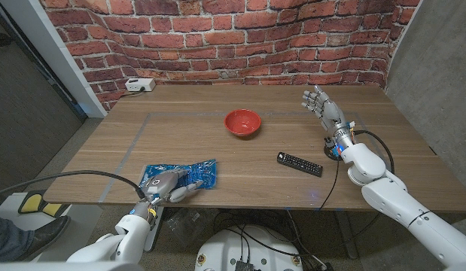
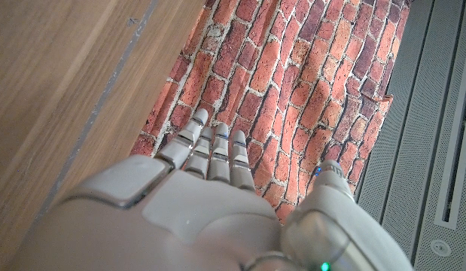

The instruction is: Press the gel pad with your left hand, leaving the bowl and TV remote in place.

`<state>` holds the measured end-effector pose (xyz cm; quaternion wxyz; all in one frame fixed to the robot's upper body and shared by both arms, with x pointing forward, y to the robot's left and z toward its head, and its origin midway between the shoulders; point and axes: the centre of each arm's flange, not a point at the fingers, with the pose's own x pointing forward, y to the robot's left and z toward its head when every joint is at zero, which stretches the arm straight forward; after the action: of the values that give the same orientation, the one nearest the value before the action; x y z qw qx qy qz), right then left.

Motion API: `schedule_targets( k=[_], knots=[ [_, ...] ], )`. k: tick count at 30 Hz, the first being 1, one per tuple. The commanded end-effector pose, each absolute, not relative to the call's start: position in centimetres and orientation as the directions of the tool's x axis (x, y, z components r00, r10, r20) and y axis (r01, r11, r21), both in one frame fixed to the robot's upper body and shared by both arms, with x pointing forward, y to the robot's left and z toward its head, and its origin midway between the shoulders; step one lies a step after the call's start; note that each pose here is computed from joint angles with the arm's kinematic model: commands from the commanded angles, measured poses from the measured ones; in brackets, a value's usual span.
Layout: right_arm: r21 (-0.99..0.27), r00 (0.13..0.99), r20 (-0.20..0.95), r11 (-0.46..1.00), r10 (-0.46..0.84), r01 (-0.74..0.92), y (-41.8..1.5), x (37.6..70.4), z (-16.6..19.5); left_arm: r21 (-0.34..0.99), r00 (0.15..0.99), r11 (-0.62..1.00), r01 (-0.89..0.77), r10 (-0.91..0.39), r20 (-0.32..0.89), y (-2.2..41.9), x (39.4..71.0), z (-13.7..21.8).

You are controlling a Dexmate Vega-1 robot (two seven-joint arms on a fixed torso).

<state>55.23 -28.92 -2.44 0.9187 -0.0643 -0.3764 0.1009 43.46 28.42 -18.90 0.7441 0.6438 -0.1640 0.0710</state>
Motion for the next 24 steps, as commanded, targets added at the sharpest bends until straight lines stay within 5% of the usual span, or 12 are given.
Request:
schedule_targets(
  k=[1,24],
  knots=[
    [-0.188,0.692,0.685,0.973,0.228,-0.134,-28.9,55.0,-2.3,0.878,0.882,0.208,-0.431,-0.107,0.459,28.6,42.6,-16.4],
    [-0.188,0.690,0.688,0.973,0.227,-0.132,-28.8,55.4,-2.1,0.802,0.811,0.260,-0.537,-0.100,0.576,28.7,41.2,-14.1]
  ],
)
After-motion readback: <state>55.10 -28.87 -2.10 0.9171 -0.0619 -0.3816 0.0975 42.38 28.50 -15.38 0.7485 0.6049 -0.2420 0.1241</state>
